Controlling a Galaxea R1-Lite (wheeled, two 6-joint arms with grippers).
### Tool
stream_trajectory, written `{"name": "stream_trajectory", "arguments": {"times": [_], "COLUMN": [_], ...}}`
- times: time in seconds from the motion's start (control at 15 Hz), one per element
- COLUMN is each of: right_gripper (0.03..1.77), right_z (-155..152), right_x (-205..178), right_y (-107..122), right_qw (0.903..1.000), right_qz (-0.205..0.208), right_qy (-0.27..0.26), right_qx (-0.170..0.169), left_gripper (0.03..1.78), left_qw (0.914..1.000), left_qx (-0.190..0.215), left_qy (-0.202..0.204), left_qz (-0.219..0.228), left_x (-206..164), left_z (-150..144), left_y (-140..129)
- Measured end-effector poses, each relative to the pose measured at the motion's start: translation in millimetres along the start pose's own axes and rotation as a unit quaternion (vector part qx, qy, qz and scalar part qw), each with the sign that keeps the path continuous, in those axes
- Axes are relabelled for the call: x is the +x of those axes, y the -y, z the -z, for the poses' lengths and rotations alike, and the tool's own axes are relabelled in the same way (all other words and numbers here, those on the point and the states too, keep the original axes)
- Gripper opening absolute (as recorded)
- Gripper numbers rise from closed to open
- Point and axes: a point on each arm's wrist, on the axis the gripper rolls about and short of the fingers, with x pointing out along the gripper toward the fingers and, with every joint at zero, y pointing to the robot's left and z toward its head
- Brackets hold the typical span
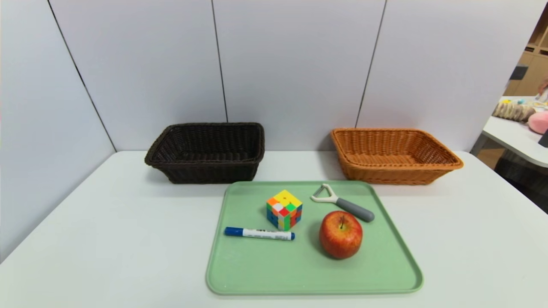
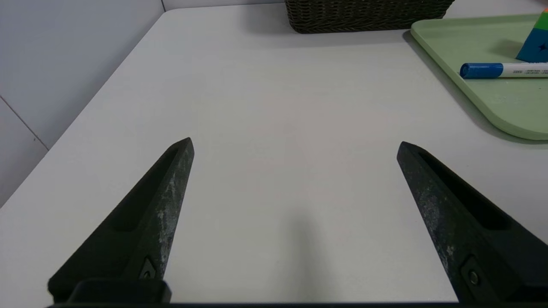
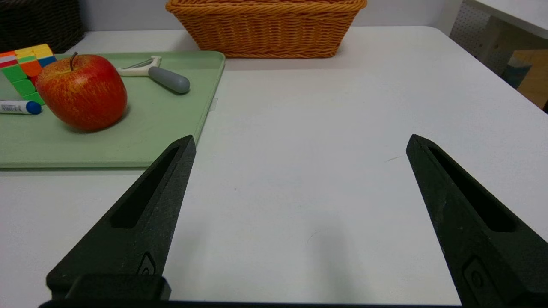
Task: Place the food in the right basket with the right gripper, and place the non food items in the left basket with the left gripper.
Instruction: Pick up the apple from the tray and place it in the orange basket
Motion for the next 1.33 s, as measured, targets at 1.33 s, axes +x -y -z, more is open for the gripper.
{"name": "stream_trajectory", "arguments": {"times": [1.33], "right_gripper": [1.7], "right_z": [-135.2], "right_x": [16.3], "right_y": [-6.7], "right_qw": [0.9908], "right_qz": [-0.119], "right_qy": [0.015], "right_qx": [-0.063], "left_gripper": [1.69], "left_qw": [0.9984], "left_qx": [0.026], "left_qy": [0.004], "left_qz": [0.051], "left_x": [0.7], "left_z": [-114.3], "left_y": [0.0]}}
